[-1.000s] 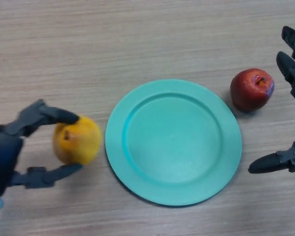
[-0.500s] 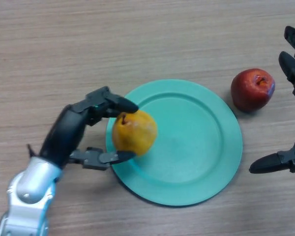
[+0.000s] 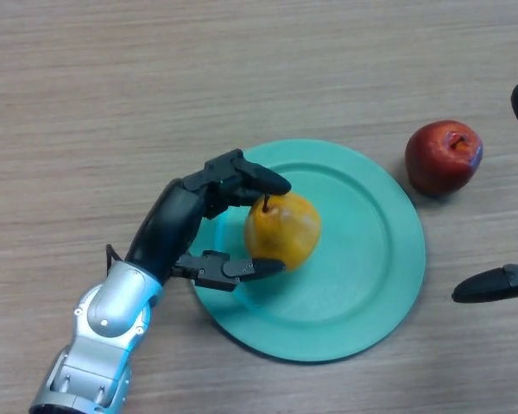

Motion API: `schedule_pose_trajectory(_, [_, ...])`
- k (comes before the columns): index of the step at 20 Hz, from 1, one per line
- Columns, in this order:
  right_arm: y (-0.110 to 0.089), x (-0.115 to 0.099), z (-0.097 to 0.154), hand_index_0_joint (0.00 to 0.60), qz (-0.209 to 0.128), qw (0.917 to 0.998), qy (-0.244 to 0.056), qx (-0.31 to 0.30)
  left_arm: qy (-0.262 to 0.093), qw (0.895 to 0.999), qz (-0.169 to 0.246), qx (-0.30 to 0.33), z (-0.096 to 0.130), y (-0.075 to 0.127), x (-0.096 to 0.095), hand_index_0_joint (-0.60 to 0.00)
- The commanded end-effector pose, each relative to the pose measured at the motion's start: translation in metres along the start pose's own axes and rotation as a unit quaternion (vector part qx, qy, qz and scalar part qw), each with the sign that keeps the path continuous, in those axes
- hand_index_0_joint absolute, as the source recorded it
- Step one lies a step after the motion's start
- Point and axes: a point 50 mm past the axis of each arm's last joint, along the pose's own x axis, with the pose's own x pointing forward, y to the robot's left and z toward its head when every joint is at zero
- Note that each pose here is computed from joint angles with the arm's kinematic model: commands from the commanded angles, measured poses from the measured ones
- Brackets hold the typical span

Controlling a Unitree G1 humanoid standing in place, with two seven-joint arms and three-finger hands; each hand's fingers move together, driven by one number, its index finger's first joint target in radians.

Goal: Pick up the yellow pear and place it on the plate

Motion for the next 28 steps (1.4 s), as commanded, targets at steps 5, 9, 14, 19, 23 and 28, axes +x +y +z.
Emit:
schedule_pose_trajectory(5, [-0.013,-0.003,0.03,0.0,-0.024,0.9946,-0.088,-0.05,-0.071,0.997,0.025,0.008,0.023,0.008,0.01,-0.201])
schedule_pose_trajectory(9, [-0.013,-0.003,0.031,0.0,-0.025,0.9943,-0.089,-0.053,-0.074,0.996,0.043,0.016,0.021,0.008,0.011,0.0])
schedule_pose_trajectory(14, [-0.012,-0.004,0.031,0.0,-0.025,0.9947,-0.086,-0.05,-0.072,0.996,0.049,0.035,0.024,0.01,0.007,0.0])
schedule_pose_trajectory(19, [-0.012,-0.004,0.034,0.0,-0.03,0.9938,-0.095,-0.05,-0.118,0.99,0.081,0.018,0.059,0.027,-0.009,0.0])
schedule_pose_trajectory(23, [-0.011,-0.001,0.033,0.0,-0.026,0.9938,-0.097,-0.047,-0.152,0.981,0.12,0.013,0.09,0.049,-0.033,0.0])
schedule_pose_trajectory(28, [-0.011,-0.001,0.031,0.0,-0.02,0.9943,-0.096,-0.043,-0.163,0.966,0.19,0.062,0.109,0.084,-0.063,0.0])
